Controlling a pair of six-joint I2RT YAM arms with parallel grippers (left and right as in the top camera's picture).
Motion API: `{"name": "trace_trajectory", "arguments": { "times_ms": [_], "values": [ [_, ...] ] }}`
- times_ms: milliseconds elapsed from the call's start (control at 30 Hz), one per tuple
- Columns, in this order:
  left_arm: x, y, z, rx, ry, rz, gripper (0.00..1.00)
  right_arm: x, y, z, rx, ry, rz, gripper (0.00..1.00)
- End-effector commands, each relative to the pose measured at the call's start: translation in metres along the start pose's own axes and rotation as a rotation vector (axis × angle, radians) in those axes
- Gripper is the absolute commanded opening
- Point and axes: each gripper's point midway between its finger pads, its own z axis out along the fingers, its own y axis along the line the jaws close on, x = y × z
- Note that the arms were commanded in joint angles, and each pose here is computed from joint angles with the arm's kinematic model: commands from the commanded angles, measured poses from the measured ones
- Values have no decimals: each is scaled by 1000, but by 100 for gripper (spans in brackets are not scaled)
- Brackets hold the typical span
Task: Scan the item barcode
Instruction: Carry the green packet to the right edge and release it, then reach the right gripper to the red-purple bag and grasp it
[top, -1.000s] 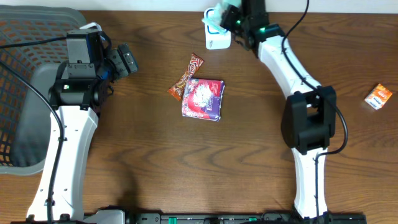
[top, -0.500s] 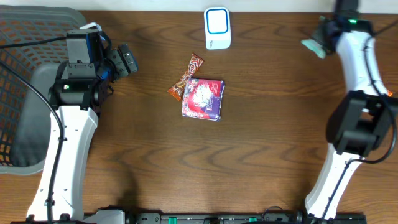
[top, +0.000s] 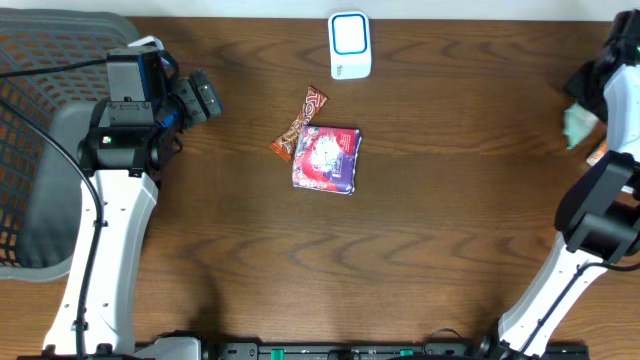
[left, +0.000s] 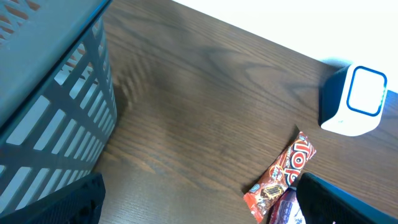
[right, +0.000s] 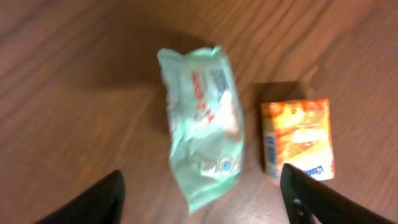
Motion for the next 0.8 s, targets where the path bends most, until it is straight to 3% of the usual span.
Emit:
{"name": "trace_trajectory", "arguments": {
  "times_ms": [0,133,233,400,467,600,767],
  "values": [
    [-4,-1,-1,0,-7,-5,98,2,-2,-2,15,6,-7,88],
    [-4,-1,-1,0,-8,-5,98,11,18,-3,-94,54,-9,98],
    [-4,-1,-1,0,-8,-5,98,24,48,-10,-261,123,-13,99],
    [-4,-1,-1,0,-8,-5,98,77,128,-62,-707,388,-45,99],
    [-4,-1,-1,0,-8,-5,98,98,143,-80,-783,480,-57,99],
    [-4,-1,-1,0,-8,-5,98,147,162,-100,-741,603,-133,99],
    [-4,-1,-1,0,-8,-5,98,190,176,-106,-586,602,-277,99]
  ]
}}
